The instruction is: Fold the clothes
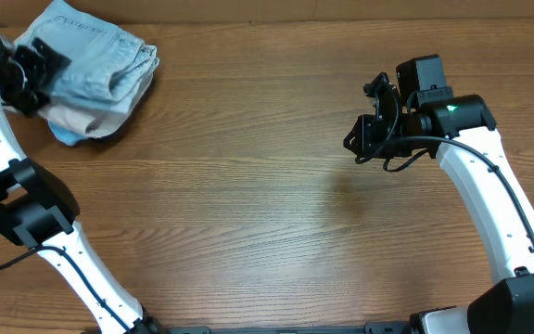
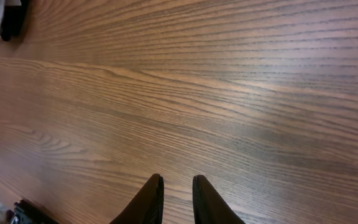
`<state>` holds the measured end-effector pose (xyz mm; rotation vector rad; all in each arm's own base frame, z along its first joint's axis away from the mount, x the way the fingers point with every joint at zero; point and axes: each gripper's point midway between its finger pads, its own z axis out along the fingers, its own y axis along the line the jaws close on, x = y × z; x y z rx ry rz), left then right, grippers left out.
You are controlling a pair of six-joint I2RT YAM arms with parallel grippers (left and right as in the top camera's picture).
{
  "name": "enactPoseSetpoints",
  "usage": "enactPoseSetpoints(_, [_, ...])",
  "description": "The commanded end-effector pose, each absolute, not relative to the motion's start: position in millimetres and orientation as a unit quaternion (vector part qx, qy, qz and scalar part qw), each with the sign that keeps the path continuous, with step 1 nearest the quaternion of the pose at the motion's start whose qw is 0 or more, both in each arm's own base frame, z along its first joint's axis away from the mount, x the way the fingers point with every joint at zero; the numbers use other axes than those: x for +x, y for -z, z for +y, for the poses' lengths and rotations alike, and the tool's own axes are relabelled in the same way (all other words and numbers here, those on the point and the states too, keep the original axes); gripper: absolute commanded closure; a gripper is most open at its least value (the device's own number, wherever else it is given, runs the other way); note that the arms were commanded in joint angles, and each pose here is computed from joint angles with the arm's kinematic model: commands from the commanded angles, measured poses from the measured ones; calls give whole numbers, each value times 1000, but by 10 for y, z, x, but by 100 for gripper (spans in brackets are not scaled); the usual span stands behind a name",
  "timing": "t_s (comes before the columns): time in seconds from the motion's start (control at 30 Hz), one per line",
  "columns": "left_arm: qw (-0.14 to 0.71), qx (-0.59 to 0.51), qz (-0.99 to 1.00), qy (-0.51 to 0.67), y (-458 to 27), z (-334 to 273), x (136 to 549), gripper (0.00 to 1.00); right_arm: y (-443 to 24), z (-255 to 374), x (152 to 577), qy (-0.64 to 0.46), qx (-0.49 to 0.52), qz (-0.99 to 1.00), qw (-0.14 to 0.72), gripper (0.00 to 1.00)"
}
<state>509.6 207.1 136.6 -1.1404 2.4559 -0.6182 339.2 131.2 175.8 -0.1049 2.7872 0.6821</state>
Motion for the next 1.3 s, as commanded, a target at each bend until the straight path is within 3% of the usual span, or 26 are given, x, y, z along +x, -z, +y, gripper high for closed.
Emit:
enactPoseSetpoints(0.0, [174,-415,869,205,-1487,2164,4921,0,-1758,1319,3402,-235,-35,962,135,81])
enactPoseSetpoints(0.13, [176,-410,876,185,-1845,2213,4649,0,-1758,1319,3402,-235,-35,962,135,81])
enactPoseSetpoints(0.37, [276,-324,891,160,-3002,1970,4300,0,-1759,1320,3403,-235,-36,962,135,81])
enactPoseSetpoints(0.43, [321,-256,897,164,-3386,1729,4229,0,-1760,1321,3398,-236,-36,962,135,81])
enactPoseSetpoints(0.57, [411,-68,891,180,-4134,948,4023,0,-1892,1378,3342,-255,-42,955,143,68])
enactPoseSetpoints(0.7, [469,94,866,148,-4685,83,3610,0,-2355,1406,3226,-252,-70,940,219,60])
enactPoseSetpoints(0.77, [481,120,861,112,-4817,-143,3405,0,-2697,1404,3134,-244,-88,924,282,55])
enactPoseSetpoints(0.83, [488,139,859,74,-4903,-308,3200,0,-3055,1389,3024,-239,-102,901,347,42])
enactPoseSetpoints(0.9, [489,153,857,50,-4935,-416,3055,0,-3447,1362,2875,-243,-115,870,415,20])
enactPoseSetpoints(0.93, [488,159,857,43,-4940,-462,3000,0,-3617,1345,2801,-246,-119,854,443,0])
enactPoseSetpoints(1.1, [474,181,860,49,-4880,-631,2901,0,-4212,1240,2420,-257,-132,790,541,0])
enactPoseSetpoints(1.27, [454,172,868,102,-4790,-786,2989,0,-4330,1187,2224,-260,-135,775,560,0])
